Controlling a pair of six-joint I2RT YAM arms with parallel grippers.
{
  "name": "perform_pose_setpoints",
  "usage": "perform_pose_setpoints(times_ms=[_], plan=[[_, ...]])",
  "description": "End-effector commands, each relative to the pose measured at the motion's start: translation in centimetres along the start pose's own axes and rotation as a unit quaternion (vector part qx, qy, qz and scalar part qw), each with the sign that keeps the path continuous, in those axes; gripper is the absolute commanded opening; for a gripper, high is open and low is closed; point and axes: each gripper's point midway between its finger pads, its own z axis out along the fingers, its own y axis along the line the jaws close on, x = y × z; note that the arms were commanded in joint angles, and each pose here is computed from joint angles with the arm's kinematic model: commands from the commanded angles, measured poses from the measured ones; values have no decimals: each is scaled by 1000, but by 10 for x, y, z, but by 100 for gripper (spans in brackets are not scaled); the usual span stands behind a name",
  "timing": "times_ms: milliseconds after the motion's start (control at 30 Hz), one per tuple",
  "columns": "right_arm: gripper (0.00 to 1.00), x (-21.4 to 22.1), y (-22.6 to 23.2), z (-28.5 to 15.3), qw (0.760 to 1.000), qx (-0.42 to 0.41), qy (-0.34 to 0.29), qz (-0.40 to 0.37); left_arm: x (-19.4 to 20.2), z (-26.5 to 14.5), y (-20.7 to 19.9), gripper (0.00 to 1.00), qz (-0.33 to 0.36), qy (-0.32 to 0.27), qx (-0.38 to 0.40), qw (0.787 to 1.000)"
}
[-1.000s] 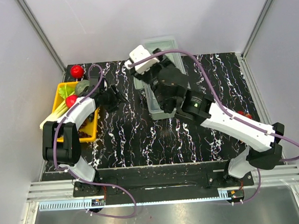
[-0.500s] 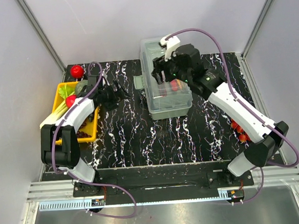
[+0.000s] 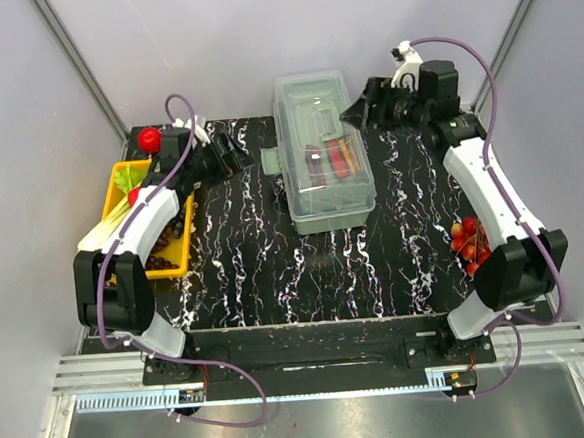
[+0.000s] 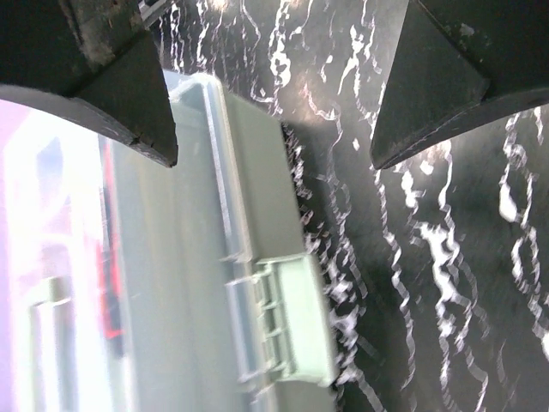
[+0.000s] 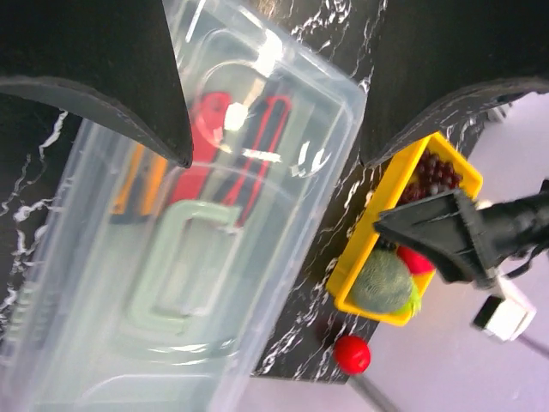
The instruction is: Pack the tool kit
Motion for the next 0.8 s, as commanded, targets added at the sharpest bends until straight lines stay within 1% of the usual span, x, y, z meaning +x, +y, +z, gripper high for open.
perform_pose_setpoints(times_ms=[0, 133, 300, 400, 500, 567, 633, 700, 767], plan=[[84, -16, -26, 16, 999, -6, -13, 49, -54, 0, -55, 99, 48, -65, 119, 990], [83, -6, -67, 41, 997, 57, 15, 41, -72, 19, -73, 99, 31, -71, 167, 983], [79, 16, -97, 69, 995, 77, 53, 46, -72, 44, -103, 99, 21, -50, 234, 971], [77, 25, -108, 78, 993, 89, 65, 52, -55, 56, -122, 99, 33, -26, 260, 965], [76, 29, -109, 78, 992, 90, 70, 55, -34, 63, -141, 99, 50, -1, 290, 956], [75, 35, -112, 76, 990, 102, 77, 60, -25, 62, -151, 96, 63, 14, 312, 948], [75, 44, -111, 74, 988, 105, 89, 63, -18, 64, -151, 94, 65, 20, 310, 948], [75, 54, -108, 73, 987, 108, 102, 65, -12, 69, -142, 92, 66, 28, 286, 956], [73, 64, -103, 73, 985, 113, 115, 66, -4, 72, -133, 87, 74, 38, 261, 962]])
